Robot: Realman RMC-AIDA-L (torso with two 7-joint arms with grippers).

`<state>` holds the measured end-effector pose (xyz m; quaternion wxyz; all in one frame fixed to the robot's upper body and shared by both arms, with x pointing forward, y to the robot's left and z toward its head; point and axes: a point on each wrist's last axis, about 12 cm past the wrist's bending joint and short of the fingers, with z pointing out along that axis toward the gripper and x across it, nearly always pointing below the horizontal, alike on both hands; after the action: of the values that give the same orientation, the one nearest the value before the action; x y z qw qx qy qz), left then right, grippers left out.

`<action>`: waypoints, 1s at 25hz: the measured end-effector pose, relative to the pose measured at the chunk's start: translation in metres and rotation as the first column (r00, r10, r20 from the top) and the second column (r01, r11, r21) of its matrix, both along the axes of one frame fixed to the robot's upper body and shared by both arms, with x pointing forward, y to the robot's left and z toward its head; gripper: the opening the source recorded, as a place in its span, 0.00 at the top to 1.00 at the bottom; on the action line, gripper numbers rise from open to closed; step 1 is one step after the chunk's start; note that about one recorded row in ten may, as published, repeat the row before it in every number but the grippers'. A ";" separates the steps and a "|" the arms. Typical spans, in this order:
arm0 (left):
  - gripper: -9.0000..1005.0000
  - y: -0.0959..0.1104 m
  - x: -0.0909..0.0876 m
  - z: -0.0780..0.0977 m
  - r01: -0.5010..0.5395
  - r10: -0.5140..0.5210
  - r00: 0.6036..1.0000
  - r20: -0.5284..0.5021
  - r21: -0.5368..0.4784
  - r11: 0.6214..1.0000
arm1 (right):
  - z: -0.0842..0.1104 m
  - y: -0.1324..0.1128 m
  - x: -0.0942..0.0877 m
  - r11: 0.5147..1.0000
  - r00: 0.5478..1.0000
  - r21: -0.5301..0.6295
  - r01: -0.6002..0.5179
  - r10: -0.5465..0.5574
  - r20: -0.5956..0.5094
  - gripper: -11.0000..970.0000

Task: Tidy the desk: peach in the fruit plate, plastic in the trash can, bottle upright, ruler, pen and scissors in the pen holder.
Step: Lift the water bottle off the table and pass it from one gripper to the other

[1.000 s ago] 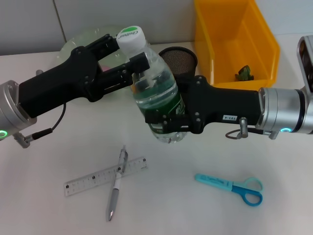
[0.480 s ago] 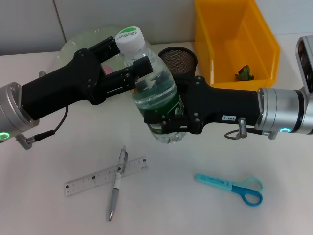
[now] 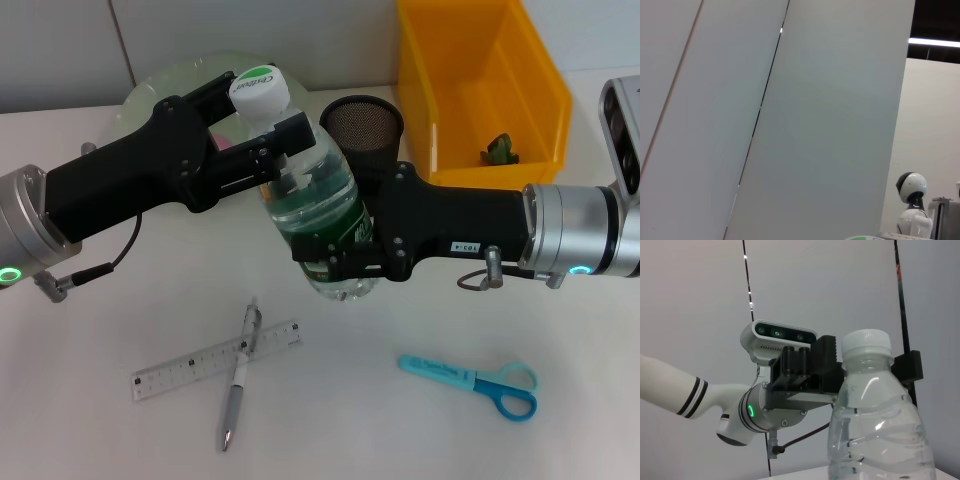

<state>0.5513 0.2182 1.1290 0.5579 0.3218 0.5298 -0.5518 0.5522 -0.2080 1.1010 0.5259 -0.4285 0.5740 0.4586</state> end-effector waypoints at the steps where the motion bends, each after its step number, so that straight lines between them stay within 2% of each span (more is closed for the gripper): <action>1: 0.19 0.000 0.000 0.000 0.000 0.000 1.000 0.000 0.000 1.000 | 0.000 0.000 0.000 1.000 1.000 0.000 0.000 0.000 0.000 0.20; 6: 0.19 0.000 0.000 0.000 0.001 -0.001 1.000 0.000 0.000 1.000 | 0.000 0.000 0.000 1.000 1.000 0.002 0.004 -0.004 0.001 0.20; 17: 0.33 0.001 -0.001 0.000 0.000 0.000 1.000 0.000 -0.001 1.000 | 0.000 0.000 0.000 1.000 1.000 0.002 0.002 -0.002 0.001 0.20; 22: 0.33 0.001 -0.001 0.000 0.000 0.000 1.000 0.001 -0.001 1.000 | 0.000 0.000 0.000 1.000 1.000 0.002 0.002 -0.002 0.001 0.20; 25: 0.41 0.000 -0.001 0.000 0.001 -0.001 1.000 0.001 -0.001 1.000 | 0.000 0.000 0.000 1.000 1.000 0.003 0.002 -0.002 0.002 0.20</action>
<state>0.5506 0.2186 1.1287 0.5583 0.3219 0.5290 -0.5521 0.5522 -0.2083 1.1013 0.5275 -0.4276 0.5733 0.4584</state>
